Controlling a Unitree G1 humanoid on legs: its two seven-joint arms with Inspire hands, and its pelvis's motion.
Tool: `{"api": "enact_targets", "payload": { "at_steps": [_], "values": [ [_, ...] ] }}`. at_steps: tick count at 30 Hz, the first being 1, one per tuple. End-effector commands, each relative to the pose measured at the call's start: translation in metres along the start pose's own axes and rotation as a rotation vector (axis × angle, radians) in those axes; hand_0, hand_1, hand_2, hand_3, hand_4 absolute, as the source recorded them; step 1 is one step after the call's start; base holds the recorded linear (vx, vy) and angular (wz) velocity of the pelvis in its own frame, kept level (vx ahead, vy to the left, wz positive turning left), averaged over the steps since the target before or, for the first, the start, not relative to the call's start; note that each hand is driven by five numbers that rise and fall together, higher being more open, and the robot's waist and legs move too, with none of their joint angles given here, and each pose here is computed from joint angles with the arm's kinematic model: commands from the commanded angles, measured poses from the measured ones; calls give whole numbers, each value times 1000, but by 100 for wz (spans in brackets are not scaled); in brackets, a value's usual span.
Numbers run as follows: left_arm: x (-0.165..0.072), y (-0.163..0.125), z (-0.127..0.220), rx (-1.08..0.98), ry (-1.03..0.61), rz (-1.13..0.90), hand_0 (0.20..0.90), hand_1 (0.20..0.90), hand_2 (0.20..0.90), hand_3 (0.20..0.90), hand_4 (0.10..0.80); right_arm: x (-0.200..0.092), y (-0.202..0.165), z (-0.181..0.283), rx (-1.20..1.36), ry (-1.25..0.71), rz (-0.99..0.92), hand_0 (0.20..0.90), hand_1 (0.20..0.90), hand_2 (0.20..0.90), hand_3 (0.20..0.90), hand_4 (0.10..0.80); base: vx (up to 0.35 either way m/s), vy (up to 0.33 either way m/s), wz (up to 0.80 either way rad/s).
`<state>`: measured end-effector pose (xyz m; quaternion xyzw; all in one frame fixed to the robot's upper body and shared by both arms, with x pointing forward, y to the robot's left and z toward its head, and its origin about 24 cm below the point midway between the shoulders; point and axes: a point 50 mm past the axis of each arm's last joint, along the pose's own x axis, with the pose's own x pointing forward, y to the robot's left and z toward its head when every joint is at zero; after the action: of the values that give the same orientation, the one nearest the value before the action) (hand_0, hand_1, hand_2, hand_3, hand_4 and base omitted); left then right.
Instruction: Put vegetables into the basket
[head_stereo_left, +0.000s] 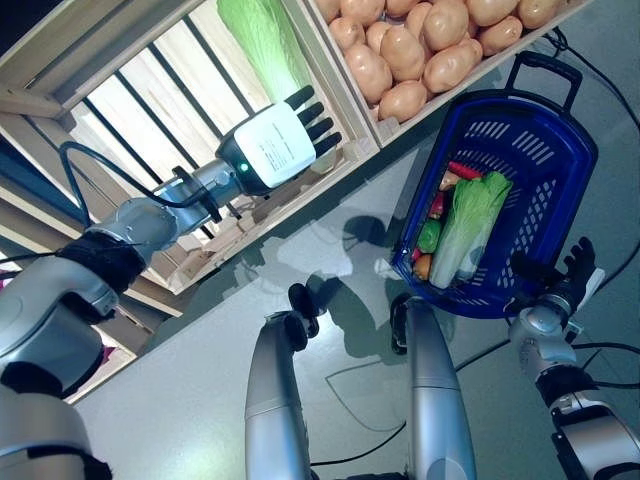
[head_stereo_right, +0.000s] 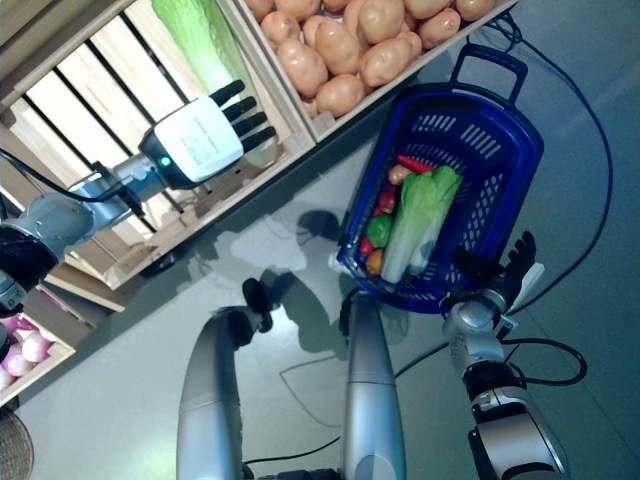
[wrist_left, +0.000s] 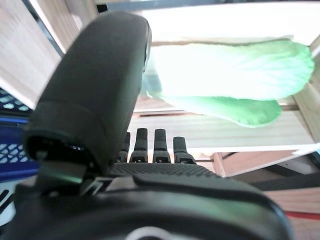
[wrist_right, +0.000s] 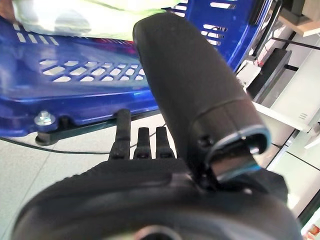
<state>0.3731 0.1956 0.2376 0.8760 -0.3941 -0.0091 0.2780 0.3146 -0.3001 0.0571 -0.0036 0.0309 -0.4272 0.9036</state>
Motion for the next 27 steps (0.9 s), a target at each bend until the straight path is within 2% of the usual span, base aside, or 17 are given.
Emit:
{"api": "enact_targets", "payload": {
  "at_steps": [1, 8, 14, 21, 27],
  "values": [
    [17, 31, -49, 100, 157, 109, 900, 900, 900, 900, 800, 14, -23, 21, 40, -65, -82, 900, 900, 900, 900, 800, 36, 15, -2],
    [19, 23, -48, 107, 209, 111, 900, 900, 900, 900, 800, 10, -20, 31, 19, -133, -55, 900, 900, 900, 900, 800, 6, 9, -8],
    [12, 23, -53, 102, 275, 244, 900, 900, 900, 900, 800, 6, -18, 41, 16, -177, -38, 900, 900, 900, 900, 800, 6, 6, -9],
    [11, 20, -51, 126, 261, 248, 900, 900, 900, 900, 800, 1, -19, 44, 15, -201, -29, 900, 900, 900, 900, 800, -2, 22, -6],
    [10, 22, -56, 116, 328, 257, 900, 900, 900, 900, 800, -2, -18, 44, 6, -215, -4, 900, 900, 900, 900, 800, -9, 43, -3]
  ]
}}
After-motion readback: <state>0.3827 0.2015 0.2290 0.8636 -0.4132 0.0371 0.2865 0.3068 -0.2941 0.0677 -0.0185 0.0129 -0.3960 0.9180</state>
